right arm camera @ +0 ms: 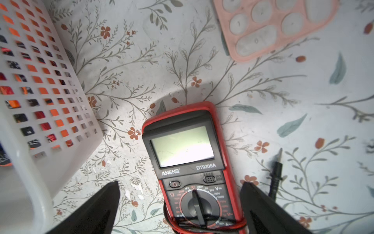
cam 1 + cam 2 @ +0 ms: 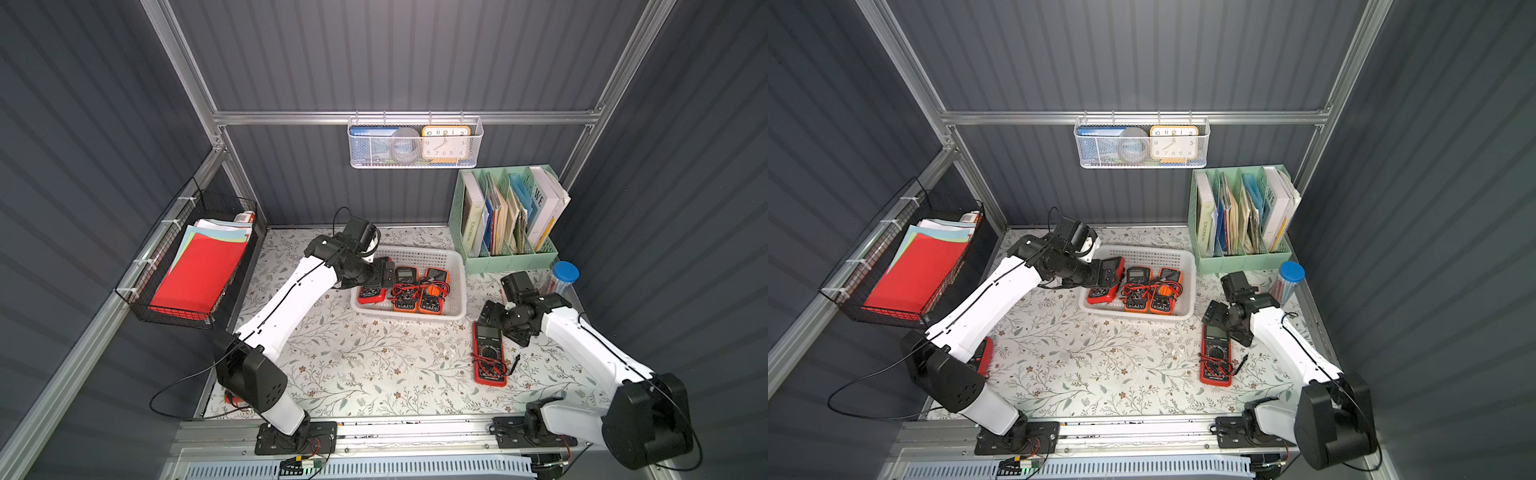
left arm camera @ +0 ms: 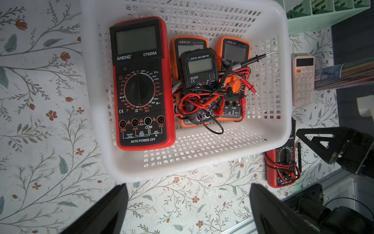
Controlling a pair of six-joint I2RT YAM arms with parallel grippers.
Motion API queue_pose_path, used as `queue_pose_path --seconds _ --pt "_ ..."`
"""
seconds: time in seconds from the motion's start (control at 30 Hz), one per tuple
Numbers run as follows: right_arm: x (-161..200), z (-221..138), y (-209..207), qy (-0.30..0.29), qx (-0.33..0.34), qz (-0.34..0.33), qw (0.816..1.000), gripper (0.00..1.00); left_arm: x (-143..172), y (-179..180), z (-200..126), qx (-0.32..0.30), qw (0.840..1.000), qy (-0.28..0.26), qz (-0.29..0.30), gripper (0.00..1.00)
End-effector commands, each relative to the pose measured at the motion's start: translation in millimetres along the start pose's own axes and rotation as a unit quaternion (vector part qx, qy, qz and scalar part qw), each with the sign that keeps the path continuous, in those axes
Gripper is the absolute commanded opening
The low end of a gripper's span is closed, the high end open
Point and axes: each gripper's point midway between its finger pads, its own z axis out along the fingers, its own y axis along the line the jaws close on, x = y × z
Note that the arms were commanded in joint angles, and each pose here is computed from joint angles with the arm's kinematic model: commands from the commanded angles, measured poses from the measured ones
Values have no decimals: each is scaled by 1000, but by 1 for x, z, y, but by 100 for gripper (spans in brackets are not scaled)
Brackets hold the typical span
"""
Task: Put the multimeter into the basket
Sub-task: Move the multimeter to the center of the board, then pick up the multimeter from the center of the board.
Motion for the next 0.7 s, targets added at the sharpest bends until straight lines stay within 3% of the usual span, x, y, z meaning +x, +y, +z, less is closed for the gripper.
queue_pose_path --seconds 0.0,0.17,0.67 --pt "16 3 -23 38 90 -99 990 99 5 -3 -4 6 1000 2 12 99" --pt "25 15 -25 56 118 -122 984 99 3 -5 -2 9 1000 4 13 99" --pt "46 39 -13 85 107 -137 981 99 0 -7 3 10 1000 8 19 99"
